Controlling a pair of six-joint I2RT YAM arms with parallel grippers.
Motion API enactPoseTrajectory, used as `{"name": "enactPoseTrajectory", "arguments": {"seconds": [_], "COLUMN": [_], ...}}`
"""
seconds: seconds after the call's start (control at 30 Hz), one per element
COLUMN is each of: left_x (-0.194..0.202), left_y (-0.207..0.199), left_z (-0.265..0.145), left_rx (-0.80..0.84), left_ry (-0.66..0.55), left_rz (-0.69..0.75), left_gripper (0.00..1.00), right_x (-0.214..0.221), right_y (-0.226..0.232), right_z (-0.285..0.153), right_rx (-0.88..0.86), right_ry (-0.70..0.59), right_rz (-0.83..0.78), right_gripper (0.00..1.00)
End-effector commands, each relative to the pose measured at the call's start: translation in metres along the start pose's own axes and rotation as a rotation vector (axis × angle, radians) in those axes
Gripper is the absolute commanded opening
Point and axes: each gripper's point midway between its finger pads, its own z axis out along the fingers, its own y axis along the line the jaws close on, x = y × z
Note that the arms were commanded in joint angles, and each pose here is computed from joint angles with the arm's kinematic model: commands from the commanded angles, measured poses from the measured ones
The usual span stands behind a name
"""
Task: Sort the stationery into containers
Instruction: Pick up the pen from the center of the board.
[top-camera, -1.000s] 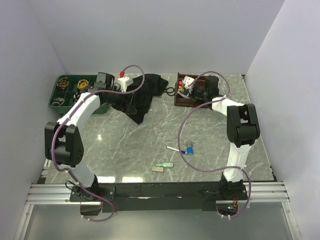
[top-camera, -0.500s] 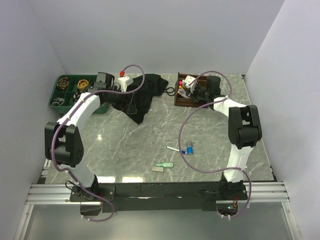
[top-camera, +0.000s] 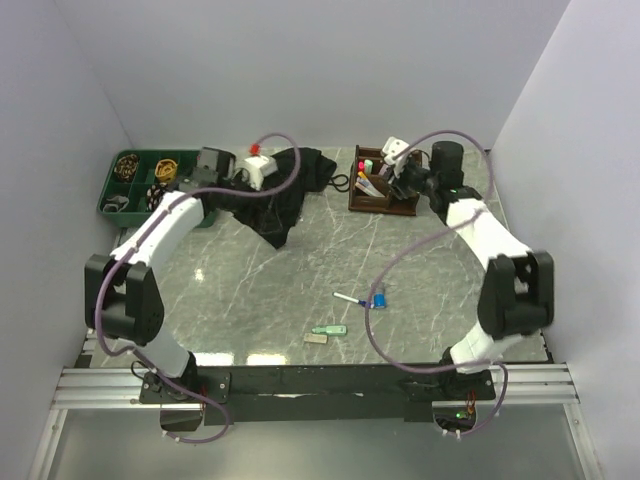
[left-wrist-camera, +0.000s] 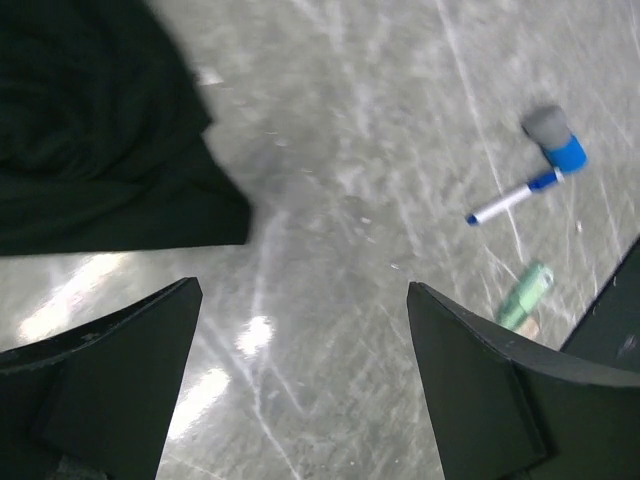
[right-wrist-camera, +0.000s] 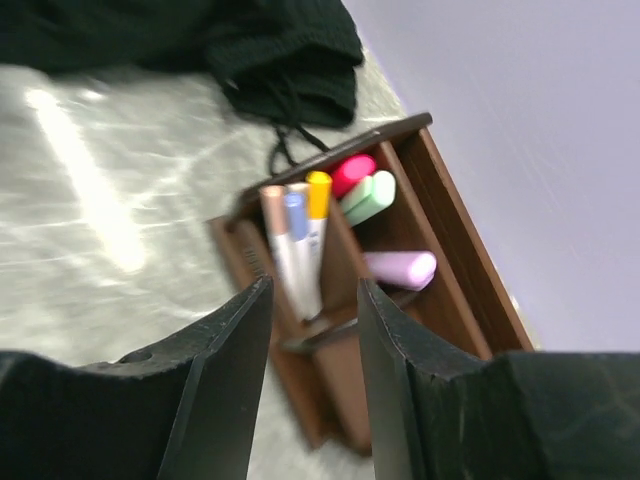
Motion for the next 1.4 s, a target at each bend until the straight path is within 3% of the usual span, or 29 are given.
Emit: {"name": "enactPoseTrajectory", "arguments": {"seconds": [0.0,0.07,0.2,0.33,0.37,0.47,0.63,0.73,0.77,0.83,1.07,1.37], "left_x": [0.003,0.017,0.043,0.057,0.063,0.083,0.098,0.095,0.095,0.097,0.081,0.101], "left_y": [-0.079,-0.11,-0.152,-0.185,-0.197,-0.217,-0.232,-0.232,-0.232,-0.228,-0.233,-0.231], "left_z": [0.004,0.014,0.04,0.069,0.083,0.103,0.139,0.154,0.163,0.172,0.192,0.198], "left_rx": [0.149,0.19,0.259,0.301,0.318,0.347,0.302,0.271,0.27,0.257,0.238,0.277], "left_ry": [0.014,0.065,0.142,0.238,0.277,0.373,0.392,0.387,0.392,0.404,0.373,0.415], "left_rz": [0.267,0.375,0.593,0.7,0.723,0.743,0.756,0.746,0.746,0.74,0.753,0.757], "left_gripper": [0.9,0.89,0.88,0.87,0.99,1.0,0.98,0.88,0.81,0.78,0.73,0.65], "right_x": [-0.055,-0.045,-0.043,-0.028,-0.03,-0.029,-0.017,-0.012,-0.012,-0.009,-0.01,-0.016], "right_y": [0.036,0.066,0.08,0.078,0.074,0.066,0.055,0.049,0.048,0.049,0.05,0.035], "right_z": [-0.062,-0.078,-0.117,-0.145,-0.155,-0.177,-0.21,-0.23,-0.236,-0.245,-0.246,-0.246], "right_rx": [-0.064,-0.115,0.006,0.158,0.202,0.292,0.422,0.476,0.491,0.502,0.471,0.494], "right_ry": [-0.059,-0.009,0.036,0.12,0.115,0.125,0.167,0.151,0.142,0.142,0.16,0.136], "right_rz": [0.091,0.16,0.265,0.356,0.379,0.494,0.706,0.807,0.819,0.842,0.804,0.773], "right_gripper": [0.47,0.47,0.48,0.49,0.49,0.49,0.49,0.49,0.49,0.49,0.48,0.48]}}
